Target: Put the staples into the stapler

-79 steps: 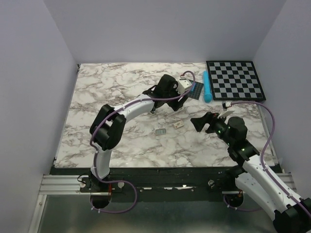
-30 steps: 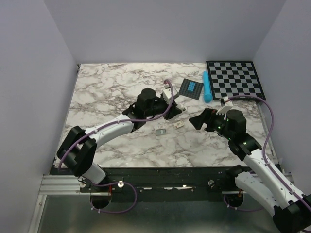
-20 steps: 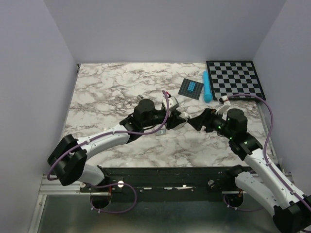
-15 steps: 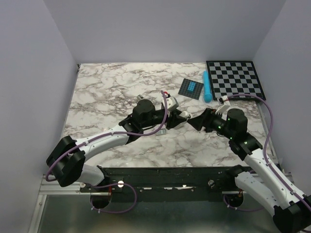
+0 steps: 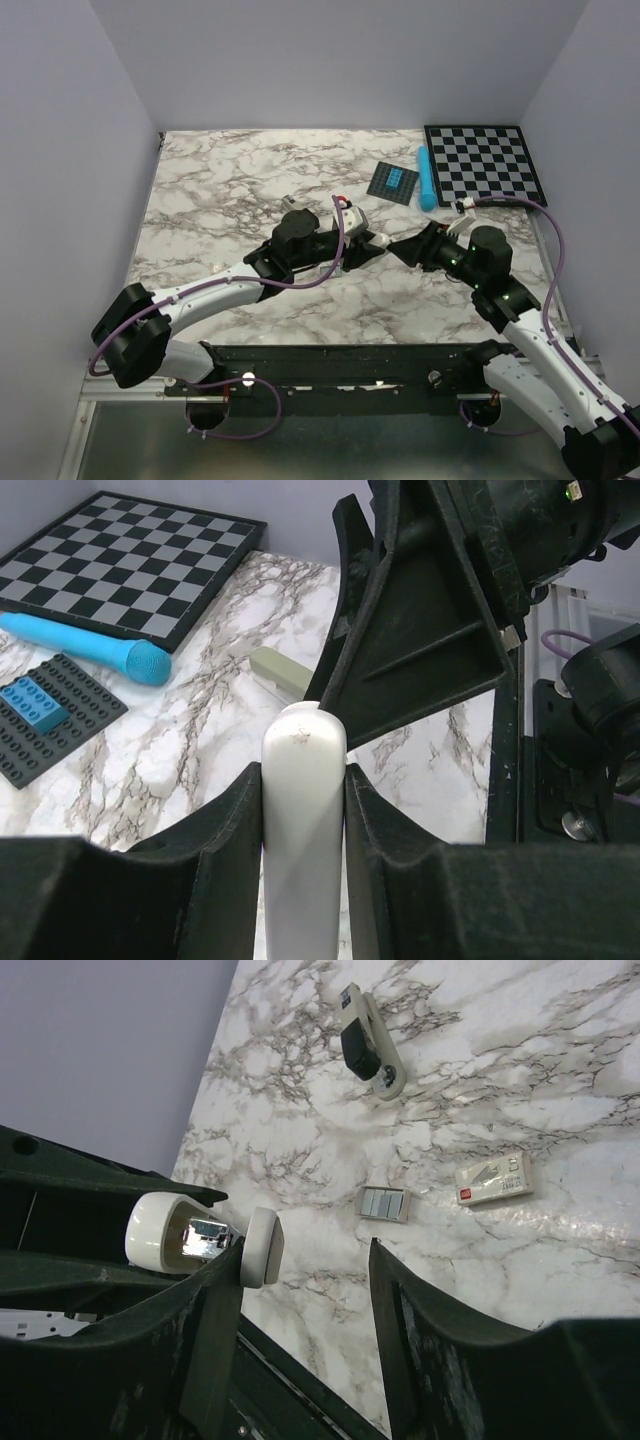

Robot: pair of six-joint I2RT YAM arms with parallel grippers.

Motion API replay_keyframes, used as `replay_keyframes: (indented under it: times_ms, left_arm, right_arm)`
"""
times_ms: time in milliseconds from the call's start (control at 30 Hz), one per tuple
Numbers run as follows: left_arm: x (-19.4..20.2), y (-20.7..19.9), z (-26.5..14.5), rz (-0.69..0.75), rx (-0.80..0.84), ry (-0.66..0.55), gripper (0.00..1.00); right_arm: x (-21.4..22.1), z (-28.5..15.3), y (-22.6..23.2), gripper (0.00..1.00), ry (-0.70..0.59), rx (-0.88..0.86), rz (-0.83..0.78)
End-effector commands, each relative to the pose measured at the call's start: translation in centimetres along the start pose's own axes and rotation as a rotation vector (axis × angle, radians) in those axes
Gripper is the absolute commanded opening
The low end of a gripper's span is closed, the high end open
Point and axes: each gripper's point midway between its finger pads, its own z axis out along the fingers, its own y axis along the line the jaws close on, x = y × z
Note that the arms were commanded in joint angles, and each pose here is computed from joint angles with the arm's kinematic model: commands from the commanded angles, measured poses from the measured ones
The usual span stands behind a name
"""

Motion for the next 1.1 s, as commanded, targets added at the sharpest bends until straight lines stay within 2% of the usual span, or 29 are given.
replay_keyframes:
  times_ms: [0,200,400,500,533,667,700,900,1067]
  left_arm:
    - [-2.5,-1.0,-0.1,0.065,0.028,-0.067,0.00]
    - [-2.9,-1.5,0.0,0.088,0.040,-0.080,0.00]
    - [-3.1,-1.7,0.3,0.092,0.052,-0.083,0.00]
    - [-3.4,-1.9,0.2,0.090,0.057,-0.098,0.00]
    - [-3.6,-1.9,0.0,0.088,0.050,-0.105,0.00]
    - [-4.4,-1.1,-1.1,0.095,-0.022,-0.136,0.00]
    - [-4.8,-1.0,-1.4,0.103,-0.037,-0.152,0.00]
    - [-6.5,0.2,-4.6,0.126,-0.169,-0.240,0.00]
    - [-5.9,1.4,-7.6,0.104,-0.297,-0.296,0.00]
  right_arm:
    - [0.0,0.1,0.7,0.59,-0.006,-0.041,0.032]
    - [1.5,0.7,1.1,0.55,0.068,-0.087,0.095]
    - [0.9,0.8,1.9,0.49,0.048,-0.128,0.106]
    - [0.8,0.9,1.8,0.33,0.037,-0.125,0.113]
    - [0.7,0.9,1.8,0.21,0.031,-0.123,0.111]
    - [0.3,0.7,1.4,0.03,-0.003,-0.103,0.116]
    - [0.1,0.7,1.2,0.01,-0.015,-0.090,0.119]
    - [-1.2,0.1,0.9,0.01,-0.088,-0.051,0.128]
    - [-2.1,-0.4,1.1,0.01,-0.122,-0.052,0.155]
